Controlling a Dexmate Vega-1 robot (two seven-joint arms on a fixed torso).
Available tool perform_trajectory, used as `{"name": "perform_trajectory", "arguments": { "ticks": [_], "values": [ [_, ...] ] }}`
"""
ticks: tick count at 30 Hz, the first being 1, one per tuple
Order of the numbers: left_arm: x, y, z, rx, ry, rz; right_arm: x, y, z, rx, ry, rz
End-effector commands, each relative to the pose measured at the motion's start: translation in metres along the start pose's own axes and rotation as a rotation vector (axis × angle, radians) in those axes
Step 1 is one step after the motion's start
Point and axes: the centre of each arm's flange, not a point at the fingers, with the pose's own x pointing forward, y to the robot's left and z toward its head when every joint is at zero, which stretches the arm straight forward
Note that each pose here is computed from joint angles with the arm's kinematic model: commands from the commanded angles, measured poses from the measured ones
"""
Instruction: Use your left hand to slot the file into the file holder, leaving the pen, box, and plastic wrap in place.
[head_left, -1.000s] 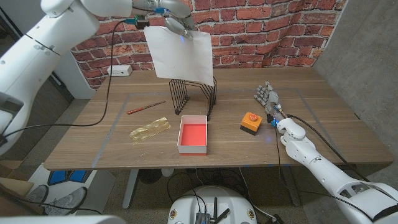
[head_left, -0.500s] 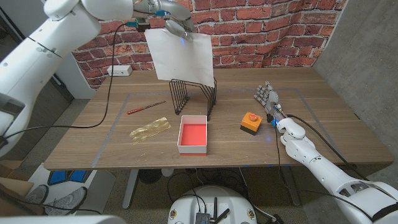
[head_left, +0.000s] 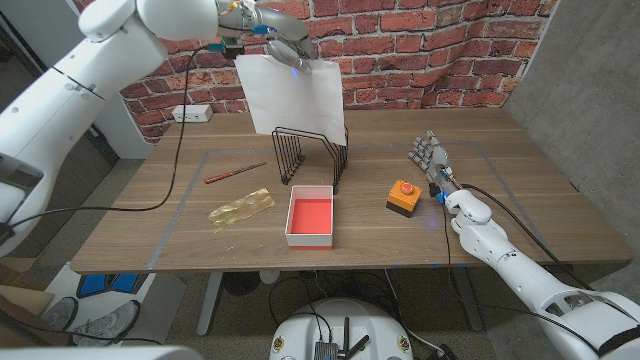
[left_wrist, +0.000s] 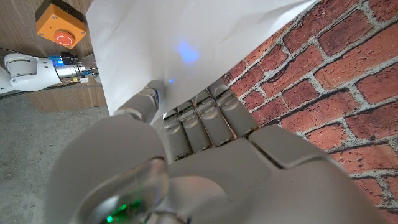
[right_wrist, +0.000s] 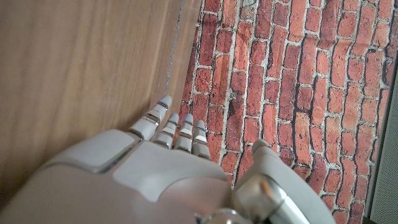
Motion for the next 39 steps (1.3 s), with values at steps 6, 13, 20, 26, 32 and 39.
{"name": "perform_trajectory", "arguments": {
  "ticks": [6, 13, 20, 26, 32, 39],
  "values": [
    [0.004, -0.014, 0.005, -0.019, 0.002, -0.014, -0.001, -0.002, 0.0, 0.001, 0.001, -0.003],
    [0.005, -0.02, 0.005, -0.027, 0.004, -0.016, -0.001, -0.003, -0.002, 0.003, 0.004, -0.008],
    [0.006, -0.025, 0.008, -0.031, 0.002, -0.011, 0.0, -0.003, -0.002, 0.003, 0.005, -0.011],
    [0.007, -0.031, 0.009, -0.03, 0.008, -0.016, 0.0, -0.001, -0.002, 0.005, 0.006, -0.009],
    [0.009, -0.036, 0.009, -0.031, 0.01, -0.023, 0.001, -0.001, -0.001, 0.003, 0.005, -0.011],
    [0.01, -0.042, 0.008, -0.031, 0.014, -0.029, 0.002, -0.002, 0.0, 0.001, 0.005, -0.013]
  ]
}}
